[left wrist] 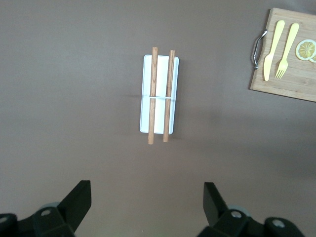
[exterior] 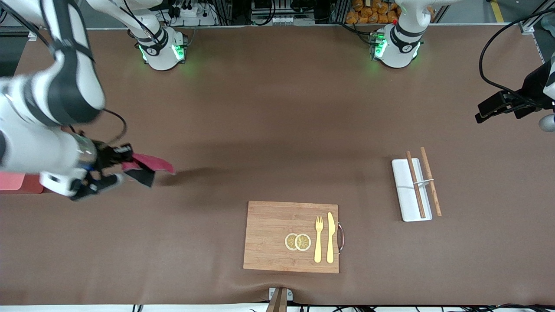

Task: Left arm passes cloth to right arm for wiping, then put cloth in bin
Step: 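Move the cloth over the pink bin and open the right gripper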

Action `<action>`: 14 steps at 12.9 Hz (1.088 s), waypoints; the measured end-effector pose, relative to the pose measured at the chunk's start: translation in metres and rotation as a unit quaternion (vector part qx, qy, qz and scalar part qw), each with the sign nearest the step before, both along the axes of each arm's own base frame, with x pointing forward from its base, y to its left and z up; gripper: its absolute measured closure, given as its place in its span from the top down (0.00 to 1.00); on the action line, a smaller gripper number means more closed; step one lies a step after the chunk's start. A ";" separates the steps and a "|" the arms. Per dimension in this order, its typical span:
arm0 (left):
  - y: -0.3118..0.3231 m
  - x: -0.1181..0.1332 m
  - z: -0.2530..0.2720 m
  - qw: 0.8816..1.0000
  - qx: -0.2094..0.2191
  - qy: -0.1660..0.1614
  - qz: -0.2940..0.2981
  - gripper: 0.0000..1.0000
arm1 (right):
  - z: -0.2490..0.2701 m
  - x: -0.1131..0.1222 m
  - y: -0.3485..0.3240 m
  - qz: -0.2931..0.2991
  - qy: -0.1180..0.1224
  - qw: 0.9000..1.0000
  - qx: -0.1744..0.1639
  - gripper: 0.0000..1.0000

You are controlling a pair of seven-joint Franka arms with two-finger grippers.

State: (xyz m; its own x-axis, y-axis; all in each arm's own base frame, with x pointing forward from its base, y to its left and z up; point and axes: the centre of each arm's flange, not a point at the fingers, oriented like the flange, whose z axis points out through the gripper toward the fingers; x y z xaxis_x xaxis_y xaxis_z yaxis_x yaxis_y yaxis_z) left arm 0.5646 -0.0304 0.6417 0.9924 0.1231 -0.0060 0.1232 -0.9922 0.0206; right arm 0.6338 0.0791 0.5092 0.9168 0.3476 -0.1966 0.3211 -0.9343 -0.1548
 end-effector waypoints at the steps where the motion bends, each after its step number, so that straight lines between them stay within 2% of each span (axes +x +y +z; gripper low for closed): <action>1: 0.000 0.000 0.000 1.000 0.000 0.000 0.000 1.00 | 0.021 -0.009 -0.011 -0.009 -0.004 1.000 0.000 0.02; 3: 0.000 0.000 -0.001 1.000 0.000 0.001 0.000 1.00 | 0.038 -0.016 -0.042 -0.018 -0.008 1.000 0.000 0.02; 7: -0.001 0.000 -0.001 1.000 0.000 0.001 -0.001 1.00 | 0.011 -0.021 -0.173 0.025 0.003 0.999 0.020 0.02; 11: -0.001 0.000 -0.002 1.000 0.000 0.002 -0.001 1.00 | -0.021 -0.047 -0.311 0.086 0.027 0.996 -0.004 0.02; 14: -0.001 0.000 -0.002 1.000 0.000 0.002 -0.001 1.00 | -0.031 -0.060 -0.381 0.120 0.011 0.992 -0.042 0.02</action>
